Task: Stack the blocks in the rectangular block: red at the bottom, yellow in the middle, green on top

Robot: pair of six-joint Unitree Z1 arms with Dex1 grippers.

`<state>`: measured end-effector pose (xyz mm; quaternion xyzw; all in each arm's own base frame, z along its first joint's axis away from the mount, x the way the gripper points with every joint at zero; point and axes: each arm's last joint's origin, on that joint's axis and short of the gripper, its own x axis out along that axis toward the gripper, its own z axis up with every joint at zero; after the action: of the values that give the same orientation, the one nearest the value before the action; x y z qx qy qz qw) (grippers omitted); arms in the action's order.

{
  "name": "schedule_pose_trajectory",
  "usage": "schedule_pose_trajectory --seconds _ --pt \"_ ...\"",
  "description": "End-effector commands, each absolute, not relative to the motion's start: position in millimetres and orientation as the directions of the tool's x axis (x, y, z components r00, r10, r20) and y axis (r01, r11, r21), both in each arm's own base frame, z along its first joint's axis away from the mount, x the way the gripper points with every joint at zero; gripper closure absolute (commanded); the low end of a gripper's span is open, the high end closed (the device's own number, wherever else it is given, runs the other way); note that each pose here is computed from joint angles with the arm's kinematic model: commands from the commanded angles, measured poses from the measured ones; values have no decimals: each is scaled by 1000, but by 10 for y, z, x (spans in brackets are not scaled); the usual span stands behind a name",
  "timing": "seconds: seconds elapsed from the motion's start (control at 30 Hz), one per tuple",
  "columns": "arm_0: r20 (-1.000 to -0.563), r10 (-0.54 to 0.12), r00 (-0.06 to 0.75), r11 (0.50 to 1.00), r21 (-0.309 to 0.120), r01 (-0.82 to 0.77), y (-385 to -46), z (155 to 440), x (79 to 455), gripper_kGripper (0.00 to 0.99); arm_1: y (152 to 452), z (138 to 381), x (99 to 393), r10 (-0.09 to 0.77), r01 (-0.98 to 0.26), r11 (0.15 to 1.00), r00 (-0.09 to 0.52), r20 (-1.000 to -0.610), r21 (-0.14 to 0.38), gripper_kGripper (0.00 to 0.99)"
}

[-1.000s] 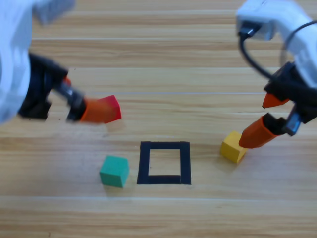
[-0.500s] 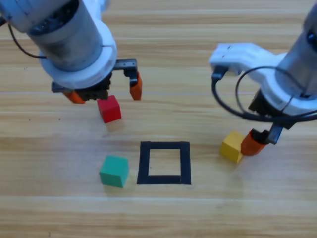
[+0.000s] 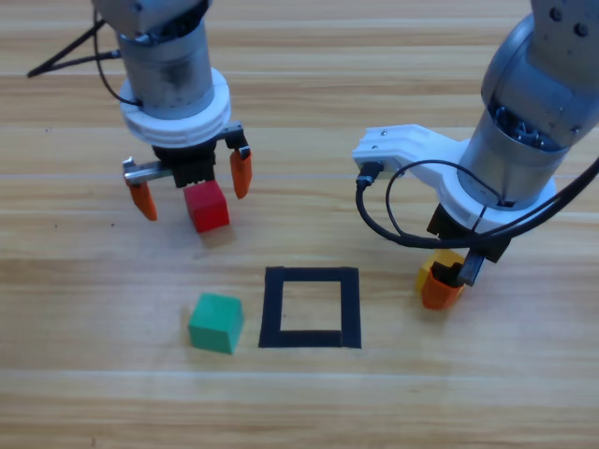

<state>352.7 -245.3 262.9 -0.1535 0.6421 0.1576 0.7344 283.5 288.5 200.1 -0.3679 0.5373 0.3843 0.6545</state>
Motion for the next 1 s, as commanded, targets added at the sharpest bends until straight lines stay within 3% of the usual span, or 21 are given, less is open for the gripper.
schedule_pose_trajectory --seconds 0.03,0.3,0.43,0.5,0.57,0.7,0.83,0.9,1.0 --pt "-998 49 43 885 24 -464 -2334 2228 3874 21 2911 1673 2956 48 -898 439 66 -997 -39 67" --pt "-999 27 37 866 5 -500 -2356 2048 4111 27 2963 1518 3010 28 -898 439 50 -998 -33 154" --pt "-999 24 35 860 3 -511 -2372 1980 4165 30 2949 1492 3036 20 -895 445 49 -999 -35 271" --pt "-999 25 36 859 4 -512 -2384 1953 4188 31 2928 1486 3054 15 -891 452 49 -999 -37 481" --pt "-999 28 32 858 7 -513 -2389 1919 4197 31 2903 1495 3059 8 -889 456 48 -999 -39 774" --pt "-999 32 27 853 14 -522 -2361 1847 4255 56 2816 1583 3076 -11 -865 497 81 -997 -75 975" --pt "-999 35 23 849 18 -527 -2340 1797 4294 77 2732 1676 3116 1 -828 555 93 -996 -77 975" --pt "-999 36 20 850 20 -526 -2340 1766 4309 85 2700 1715 3131 27 -812 582 70 -997 -42 975" --pt "-999 39 14 853 26 -522 -2335 1732 4316 116 2688 1724 3126 82 -785 618 -1 -997 51 976"
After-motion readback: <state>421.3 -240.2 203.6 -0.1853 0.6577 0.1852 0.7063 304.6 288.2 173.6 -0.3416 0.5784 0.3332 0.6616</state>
